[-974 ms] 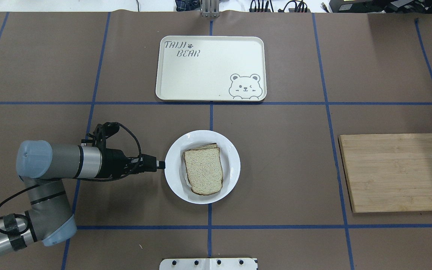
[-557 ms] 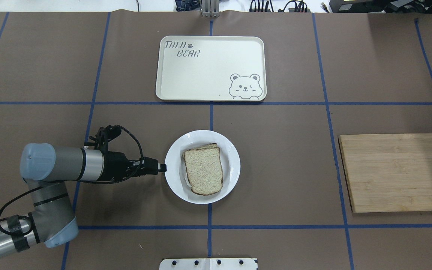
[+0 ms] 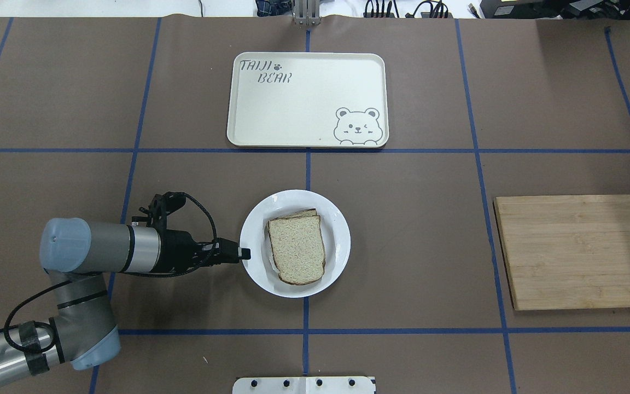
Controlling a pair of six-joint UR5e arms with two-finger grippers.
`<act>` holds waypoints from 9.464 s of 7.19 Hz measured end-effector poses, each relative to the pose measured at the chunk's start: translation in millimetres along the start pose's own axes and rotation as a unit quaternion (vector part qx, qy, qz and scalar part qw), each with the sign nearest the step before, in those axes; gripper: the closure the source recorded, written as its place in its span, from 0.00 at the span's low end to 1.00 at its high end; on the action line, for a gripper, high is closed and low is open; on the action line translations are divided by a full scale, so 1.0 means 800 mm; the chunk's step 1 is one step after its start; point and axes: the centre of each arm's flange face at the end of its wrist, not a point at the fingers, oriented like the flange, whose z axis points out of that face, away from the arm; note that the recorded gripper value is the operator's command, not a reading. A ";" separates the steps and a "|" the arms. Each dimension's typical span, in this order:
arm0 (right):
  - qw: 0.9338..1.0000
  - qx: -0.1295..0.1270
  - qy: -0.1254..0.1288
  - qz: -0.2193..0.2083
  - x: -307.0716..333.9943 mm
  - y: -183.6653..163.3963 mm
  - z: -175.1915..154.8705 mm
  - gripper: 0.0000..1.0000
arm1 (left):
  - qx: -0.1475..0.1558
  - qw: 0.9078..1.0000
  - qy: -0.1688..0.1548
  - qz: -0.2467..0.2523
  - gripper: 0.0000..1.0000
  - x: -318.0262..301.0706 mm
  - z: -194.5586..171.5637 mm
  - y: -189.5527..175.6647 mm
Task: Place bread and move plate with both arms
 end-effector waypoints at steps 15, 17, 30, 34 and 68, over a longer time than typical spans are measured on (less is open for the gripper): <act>1.000 0.000 0.003 0.000 0.002 0.000 0.001 0.00 | -0.007 0.996 0.049 -0.081 1.00 0.020 0.024 0.022; 1.000 0.000 0.005 0.000 0.003 0.001 0.002 0.00 | 0.000 0.988 0.076 -0.136 1.00 0.030 0.018 0.019; 1.000 -0.006 0.006 0.005 0.011 0.000 0.012 0.00 | 0.368 0.877 0.113 -0.287 1.00 0.165 0.113 -0.134; 1.000 -0.007 0.006 0.005 0.011 0.000 0.013 0.00 | 0.415 0.850 0.077 -0.317 1.00 0.160 0.163 -0.208; 1.000 -0.004 -0.001 0.002 0.007 -0.021 0.008 0.00 | -0.054 0.917 -0.378 0.112 0.02 -0.307 -0.732 -0.208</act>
